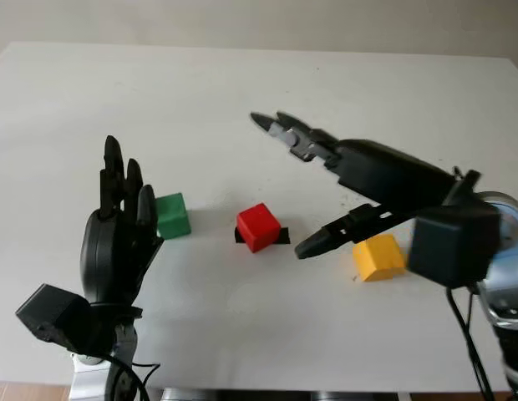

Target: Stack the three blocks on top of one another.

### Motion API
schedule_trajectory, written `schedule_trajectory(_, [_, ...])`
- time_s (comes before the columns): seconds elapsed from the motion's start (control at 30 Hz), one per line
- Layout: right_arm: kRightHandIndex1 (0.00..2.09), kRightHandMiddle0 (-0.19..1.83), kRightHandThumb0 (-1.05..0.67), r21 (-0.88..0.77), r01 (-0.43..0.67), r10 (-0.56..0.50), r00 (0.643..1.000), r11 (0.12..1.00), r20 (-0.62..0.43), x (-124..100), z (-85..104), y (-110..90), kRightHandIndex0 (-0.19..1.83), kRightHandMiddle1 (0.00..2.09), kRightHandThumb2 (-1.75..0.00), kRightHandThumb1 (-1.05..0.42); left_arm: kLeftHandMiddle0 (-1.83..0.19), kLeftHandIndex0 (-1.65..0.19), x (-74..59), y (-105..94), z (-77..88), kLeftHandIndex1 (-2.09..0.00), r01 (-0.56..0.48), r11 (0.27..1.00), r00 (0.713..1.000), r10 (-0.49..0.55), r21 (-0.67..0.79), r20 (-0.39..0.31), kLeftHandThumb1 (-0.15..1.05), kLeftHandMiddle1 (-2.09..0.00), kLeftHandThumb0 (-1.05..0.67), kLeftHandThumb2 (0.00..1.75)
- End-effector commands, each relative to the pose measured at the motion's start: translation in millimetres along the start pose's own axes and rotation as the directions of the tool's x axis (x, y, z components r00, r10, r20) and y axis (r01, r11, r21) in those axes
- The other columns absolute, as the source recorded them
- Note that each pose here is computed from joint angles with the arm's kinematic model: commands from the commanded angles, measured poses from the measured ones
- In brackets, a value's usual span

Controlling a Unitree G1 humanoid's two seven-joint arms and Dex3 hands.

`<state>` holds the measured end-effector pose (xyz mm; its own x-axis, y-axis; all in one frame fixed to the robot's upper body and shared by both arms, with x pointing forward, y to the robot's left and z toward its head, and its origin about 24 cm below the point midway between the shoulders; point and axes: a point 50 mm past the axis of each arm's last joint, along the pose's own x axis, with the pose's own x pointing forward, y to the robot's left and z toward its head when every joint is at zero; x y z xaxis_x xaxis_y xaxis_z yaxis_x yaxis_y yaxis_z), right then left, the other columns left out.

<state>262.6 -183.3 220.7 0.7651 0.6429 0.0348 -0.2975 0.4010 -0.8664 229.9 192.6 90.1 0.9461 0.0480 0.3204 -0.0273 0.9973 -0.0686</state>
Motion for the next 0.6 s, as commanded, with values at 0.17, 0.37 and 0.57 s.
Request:
schedule_trajectory(0.17, [0.05, 0.12, -0.70, -0.091, -0.036, 0.016, 0.979, 0.995, -0.204, -42, -5.3, -9, -0.13, 0.12, -0.04, -0.84, 0.17, 0.19, -0.6, 4.3, 1.8, -0.02, 0.001, 1.000, 1.000, -0.001, -0.002, 0.016, 1.05, -0.05, -0.67, 0.59])
schedule_trajectory(0.37, [0.05, 0.14, -0.68, -0.156, -0.130, 0.084, 0.959, 0.979, -0.271, -56, -6.5, 3, -0.15, 0.09, -0.05, -0.81, 0.18, 0.19, 0.6, 7.0, 1.7, 0.00, 0.022, 1.000, 1.000, -0.022, -0.005, 0.017, 1.05, -0.05, -0.66, 0.60])
schedule_trajectory(0.57, [0.05, 0.15, -0.72, -0.219, -0.193, 0.123, 0.947, 0.956, -0.298, -62, -11.2, 17, -0.17, 0.08, -0.05, -0.82, 0.19, 0.19, -1.0, 8.1, 3.5, 0.00, 0.035, 0.999, 0.999, -0.036, 0.016, 0.010, 1.05, -0.04, -0.65, 0.65])
